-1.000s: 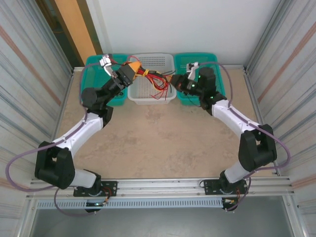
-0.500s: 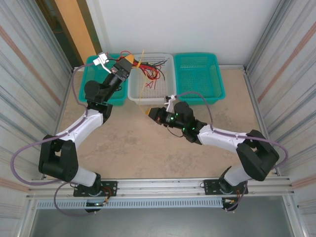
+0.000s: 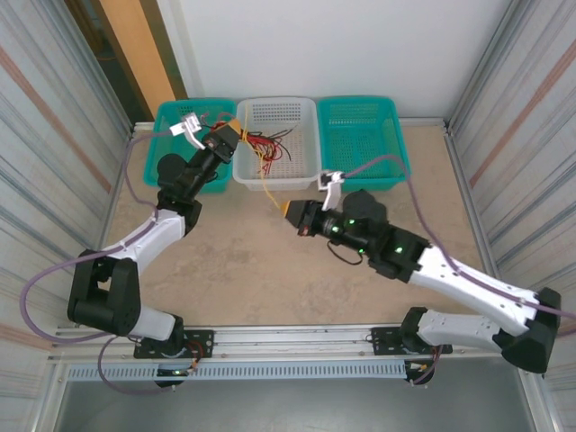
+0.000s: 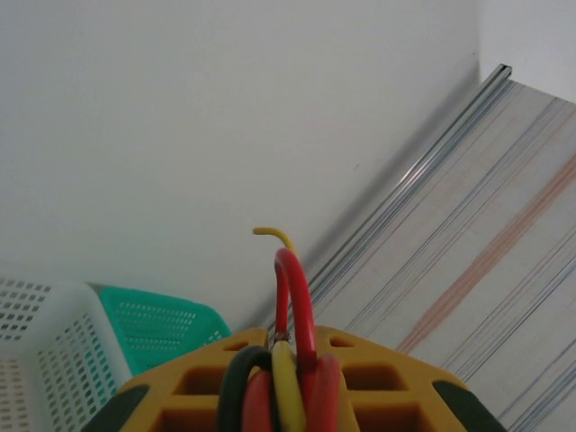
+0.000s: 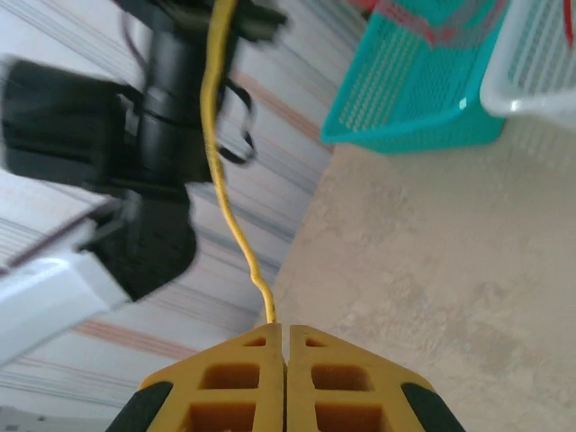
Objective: Untangle the cables
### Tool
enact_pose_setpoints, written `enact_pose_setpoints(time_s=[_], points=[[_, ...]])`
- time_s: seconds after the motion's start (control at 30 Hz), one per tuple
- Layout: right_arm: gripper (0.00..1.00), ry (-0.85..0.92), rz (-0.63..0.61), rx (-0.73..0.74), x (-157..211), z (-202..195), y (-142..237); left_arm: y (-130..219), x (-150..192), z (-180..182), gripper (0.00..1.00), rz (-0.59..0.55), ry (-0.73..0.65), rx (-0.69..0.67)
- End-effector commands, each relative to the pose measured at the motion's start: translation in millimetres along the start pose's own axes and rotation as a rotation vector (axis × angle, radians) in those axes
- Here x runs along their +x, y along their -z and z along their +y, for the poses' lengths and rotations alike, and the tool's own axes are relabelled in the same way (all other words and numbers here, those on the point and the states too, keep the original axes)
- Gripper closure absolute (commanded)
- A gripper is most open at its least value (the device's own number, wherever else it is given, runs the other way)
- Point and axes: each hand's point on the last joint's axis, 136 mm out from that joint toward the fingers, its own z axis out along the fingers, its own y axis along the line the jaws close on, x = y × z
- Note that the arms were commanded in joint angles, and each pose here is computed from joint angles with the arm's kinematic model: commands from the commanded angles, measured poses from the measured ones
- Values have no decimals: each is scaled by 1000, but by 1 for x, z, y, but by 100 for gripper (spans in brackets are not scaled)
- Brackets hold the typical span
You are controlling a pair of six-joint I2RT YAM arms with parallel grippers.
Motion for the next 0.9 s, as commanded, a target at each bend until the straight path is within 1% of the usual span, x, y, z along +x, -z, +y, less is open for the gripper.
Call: enact_pose_setpoints(time_s=[0.0,0.13,0.27,0.4,0.53,0.57,0.63,0.7,0.73,0.77,0.83,0.87], points=[[100,138,-86,63,-45,3,38,13,-7,-9,100,-34,-42,15],[100,154,-149,85,-81,2,61,22,3,-8,100,-2,-27,12],[100,137,-181,114,-98,-9,70,28,9,-16,100,30,-3,45],[100,129,-181,139,-100,-20,71,35,16,-22,100,58,47,79],[100,82,-113,178,-82,-41,56,39,12,-35,100,59,81,126],[91,65,-97,209,-77,-50,53,39,10,-41,100,63,87,147],[65,49,-74,270,-70,-64,51,38,8,-48,100,72,98,173],[31,60,-79,329,-70,-72,57,36,8,-53,100,86,106,199],[26,71,-87,352,-73,-73,61,34,10,-56,100,107,109,215],[24,84,-98,362,-77,-71,65,32,13,-58,100,131,114,228],[23,101,-110,349,-85,-63,67,29,19,-63,100,176,126,269],[24,111,-103,324,-89,-55,65,29,23,-64,100,195,138,284]])
